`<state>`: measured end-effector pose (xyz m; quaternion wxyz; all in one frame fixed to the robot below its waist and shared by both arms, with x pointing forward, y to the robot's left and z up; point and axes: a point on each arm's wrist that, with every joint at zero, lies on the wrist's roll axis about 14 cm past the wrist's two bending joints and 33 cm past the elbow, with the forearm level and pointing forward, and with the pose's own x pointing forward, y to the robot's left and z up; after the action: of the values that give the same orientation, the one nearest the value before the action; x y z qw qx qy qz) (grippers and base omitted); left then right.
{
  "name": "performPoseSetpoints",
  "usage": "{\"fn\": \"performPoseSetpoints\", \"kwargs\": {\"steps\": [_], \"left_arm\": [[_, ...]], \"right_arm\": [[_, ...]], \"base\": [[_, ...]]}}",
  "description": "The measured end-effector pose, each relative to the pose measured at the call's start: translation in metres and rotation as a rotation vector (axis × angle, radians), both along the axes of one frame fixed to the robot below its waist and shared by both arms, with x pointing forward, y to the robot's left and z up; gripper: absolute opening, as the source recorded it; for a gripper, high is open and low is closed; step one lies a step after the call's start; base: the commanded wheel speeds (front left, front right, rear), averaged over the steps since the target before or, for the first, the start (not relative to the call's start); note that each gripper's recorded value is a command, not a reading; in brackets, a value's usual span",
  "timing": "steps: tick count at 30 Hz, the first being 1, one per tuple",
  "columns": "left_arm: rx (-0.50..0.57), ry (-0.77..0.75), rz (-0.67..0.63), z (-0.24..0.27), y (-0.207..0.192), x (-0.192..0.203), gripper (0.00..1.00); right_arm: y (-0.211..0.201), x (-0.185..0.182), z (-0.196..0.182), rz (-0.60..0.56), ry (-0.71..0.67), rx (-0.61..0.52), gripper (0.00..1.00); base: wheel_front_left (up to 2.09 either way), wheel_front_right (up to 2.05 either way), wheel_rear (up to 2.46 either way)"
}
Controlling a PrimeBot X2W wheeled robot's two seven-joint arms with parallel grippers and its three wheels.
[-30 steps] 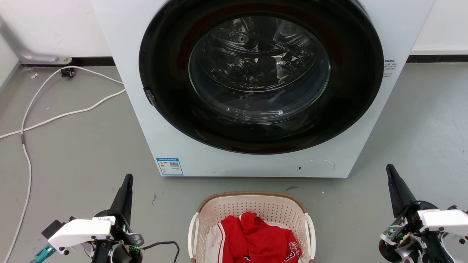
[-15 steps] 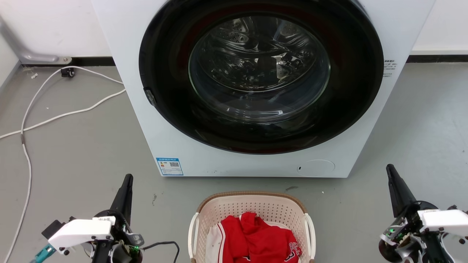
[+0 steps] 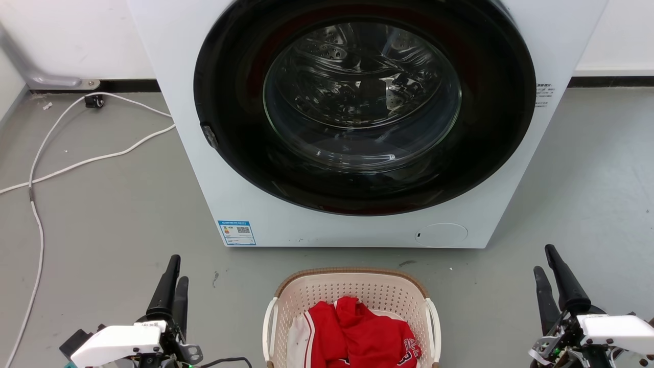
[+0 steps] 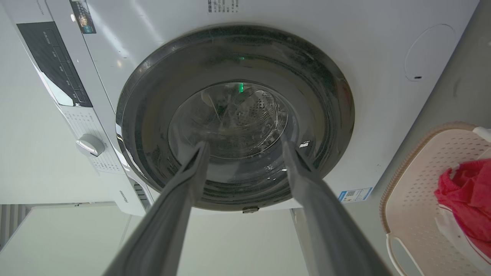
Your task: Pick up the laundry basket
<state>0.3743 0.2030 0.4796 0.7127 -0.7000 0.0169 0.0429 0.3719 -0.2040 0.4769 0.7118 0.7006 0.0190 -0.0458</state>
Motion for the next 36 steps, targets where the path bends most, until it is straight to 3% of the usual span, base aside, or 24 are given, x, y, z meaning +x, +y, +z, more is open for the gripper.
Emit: {"fn": "performPoseSetpoints", "kwargs": {"steps": [7,17,28,36], "left_arm": [[0.058,0.005,0.040,0.000,0.010,-0.002,1.00],[0.177,0.002,0.111,0.005,0.032,-0.003,1.00],[0.406,-0.062,0.151,0.037,0.042,0.001,1.00],[0.636,-0.106,0.124,0.061,0.025,0.005,1.00]], "right_arm": [[-0.005,-0.001,0.003,-0.026,-0.006,-0.050,1.00],[-0.018,0.000,0.013,-0.064,-0.026,-0.209,1.00],[-0.015,0.006,0.047,-0.057,-0.108,-0.539,1.00],[-0.003,0.010,0.075,-0.047,-0.194,-0.776,1.00]], "base": [[0.00,0.00,0.00],[0.00,0.00,0.00],[0.00,0.00,0.00],[0.00,0.00,0.00]]}}
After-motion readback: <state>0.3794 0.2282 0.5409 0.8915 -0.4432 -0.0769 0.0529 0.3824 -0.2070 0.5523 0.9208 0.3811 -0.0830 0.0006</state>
